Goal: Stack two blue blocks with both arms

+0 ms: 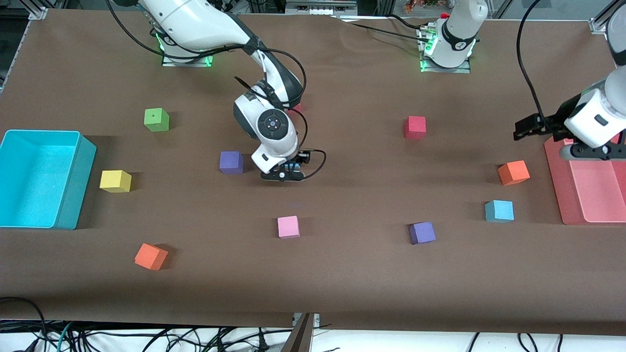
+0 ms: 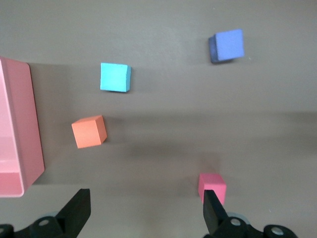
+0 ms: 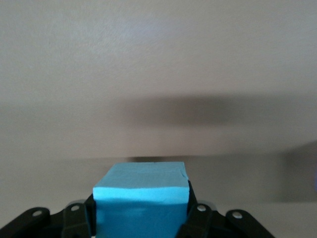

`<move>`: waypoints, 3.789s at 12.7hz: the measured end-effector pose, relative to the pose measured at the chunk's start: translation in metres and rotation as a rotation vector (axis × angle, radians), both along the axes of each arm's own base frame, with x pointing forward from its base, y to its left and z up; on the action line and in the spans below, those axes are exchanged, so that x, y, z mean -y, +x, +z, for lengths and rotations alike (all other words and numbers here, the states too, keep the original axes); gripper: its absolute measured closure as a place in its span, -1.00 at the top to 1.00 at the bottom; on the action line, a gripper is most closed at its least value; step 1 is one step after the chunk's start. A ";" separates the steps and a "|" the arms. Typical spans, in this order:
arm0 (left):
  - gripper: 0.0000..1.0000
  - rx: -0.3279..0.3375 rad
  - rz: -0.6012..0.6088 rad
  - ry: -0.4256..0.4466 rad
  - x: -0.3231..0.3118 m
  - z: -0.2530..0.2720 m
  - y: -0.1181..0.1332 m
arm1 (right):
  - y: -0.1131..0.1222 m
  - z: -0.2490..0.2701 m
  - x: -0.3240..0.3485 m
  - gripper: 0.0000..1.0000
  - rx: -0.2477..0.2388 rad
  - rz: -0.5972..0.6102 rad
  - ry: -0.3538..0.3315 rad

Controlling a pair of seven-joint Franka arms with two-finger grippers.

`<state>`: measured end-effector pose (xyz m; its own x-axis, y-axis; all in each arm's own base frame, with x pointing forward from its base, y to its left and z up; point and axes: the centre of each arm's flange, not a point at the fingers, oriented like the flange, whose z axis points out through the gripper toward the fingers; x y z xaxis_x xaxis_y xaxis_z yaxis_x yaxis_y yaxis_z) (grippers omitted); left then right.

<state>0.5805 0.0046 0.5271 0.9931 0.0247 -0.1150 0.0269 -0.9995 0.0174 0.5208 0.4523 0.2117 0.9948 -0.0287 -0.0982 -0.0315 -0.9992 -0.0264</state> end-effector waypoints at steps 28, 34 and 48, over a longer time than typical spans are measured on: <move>0.67 0.233 -0.097 0.067 -0.078 -0.328 0.030 | -0.069 0.099 0.154 1.00 0.196 0.550 0.442; 0.09 0.260 -0.096 0.065 -0.076 -0.309 0.038 | -0.087 0.021 0.152 1.00 0.369 0.607 0.542; 0.07 0.122 0.201 -0.078 0.287 -0.109 -0.042 | -0.114 -0.044 0.146 1.00 0.571 0.733 0.618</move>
